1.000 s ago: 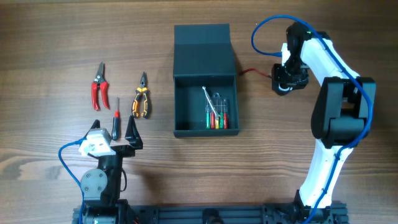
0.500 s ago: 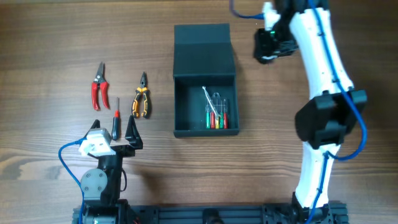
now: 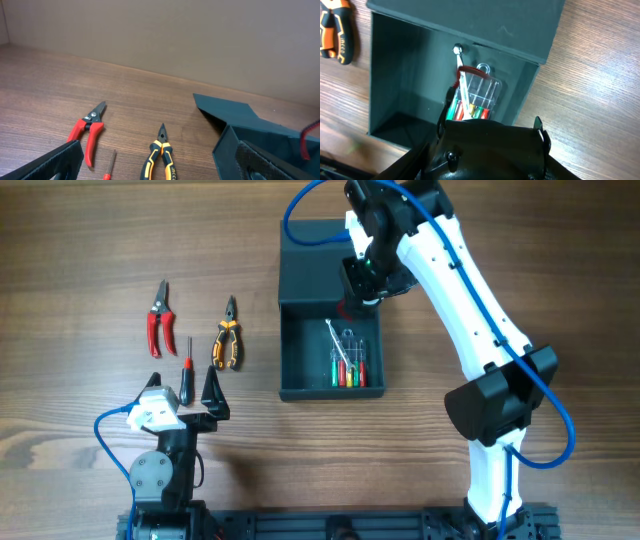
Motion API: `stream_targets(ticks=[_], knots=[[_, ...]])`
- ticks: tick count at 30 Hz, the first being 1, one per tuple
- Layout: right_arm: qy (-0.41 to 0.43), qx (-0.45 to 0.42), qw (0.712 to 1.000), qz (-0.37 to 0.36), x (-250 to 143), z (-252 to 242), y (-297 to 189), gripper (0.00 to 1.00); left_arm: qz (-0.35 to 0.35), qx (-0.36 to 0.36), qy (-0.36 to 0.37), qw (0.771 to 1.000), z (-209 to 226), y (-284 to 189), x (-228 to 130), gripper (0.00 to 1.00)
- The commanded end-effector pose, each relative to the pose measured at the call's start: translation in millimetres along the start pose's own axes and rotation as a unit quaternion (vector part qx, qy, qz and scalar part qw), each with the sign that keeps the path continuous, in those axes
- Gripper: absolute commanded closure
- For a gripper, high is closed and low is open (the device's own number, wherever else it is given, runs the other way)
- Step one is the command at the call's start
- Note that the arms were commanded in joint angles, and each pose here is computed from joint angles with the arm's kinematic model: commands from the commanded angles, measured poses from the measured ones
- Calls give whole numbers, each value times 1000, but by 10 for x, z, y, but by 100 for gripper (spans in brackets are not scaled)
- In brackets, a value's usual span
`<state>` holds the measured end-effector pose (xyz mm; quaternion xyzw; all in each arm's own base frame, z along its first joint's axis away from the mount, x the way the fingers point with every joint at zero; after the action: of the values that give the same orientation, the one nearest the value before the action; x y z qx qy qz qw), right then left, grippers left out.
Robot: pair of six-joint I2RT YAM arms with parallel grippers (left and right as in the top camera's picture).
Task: Pack container
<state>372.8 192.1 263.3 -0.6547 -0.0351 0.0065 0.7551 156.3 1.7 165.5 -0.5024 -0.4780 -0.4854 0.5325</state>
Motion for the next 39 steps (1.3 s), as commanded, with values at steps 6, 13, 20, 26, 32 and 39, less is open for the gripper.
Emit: stream_targets(ticks=[6,13,20,26,32,39], knots=[[20,-11,999,46,-98,-116,849,59,-1,-4,10,1000,0,1,-11,0],[44,-9,997,69,-274,-242,1456,55,-1,-4,10,1000,0,1,-11,0],[45,32,995,78,-295,-187,1518,29,-1,-4,10,1000,0,1,-11,0],[32,83,996,19,35,71,875,25,-1,-4,10,1000,0,1,-11,0],[58,-19,994,-93,193,-58,-118,19,-2,-4,10,1000,-1,1,-11,0],[253,-98,956,-109,295,-1917,-688,1,-1,-4,10,1000,0,1,-11,0]])
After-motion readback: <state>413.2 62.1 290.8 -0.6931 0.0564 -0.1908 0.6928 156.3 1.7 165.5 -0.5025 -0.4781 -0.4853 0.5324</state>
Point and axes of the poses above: each gripper's point midway between its finger pads, its own y axis out along the fingers, its own z axis along the line the jaws close on, x = y × z, the point moved 9 cm from there along -y, back along the fingers, and after that the axes turned 15 degrees about y, right-handed, at the moved point
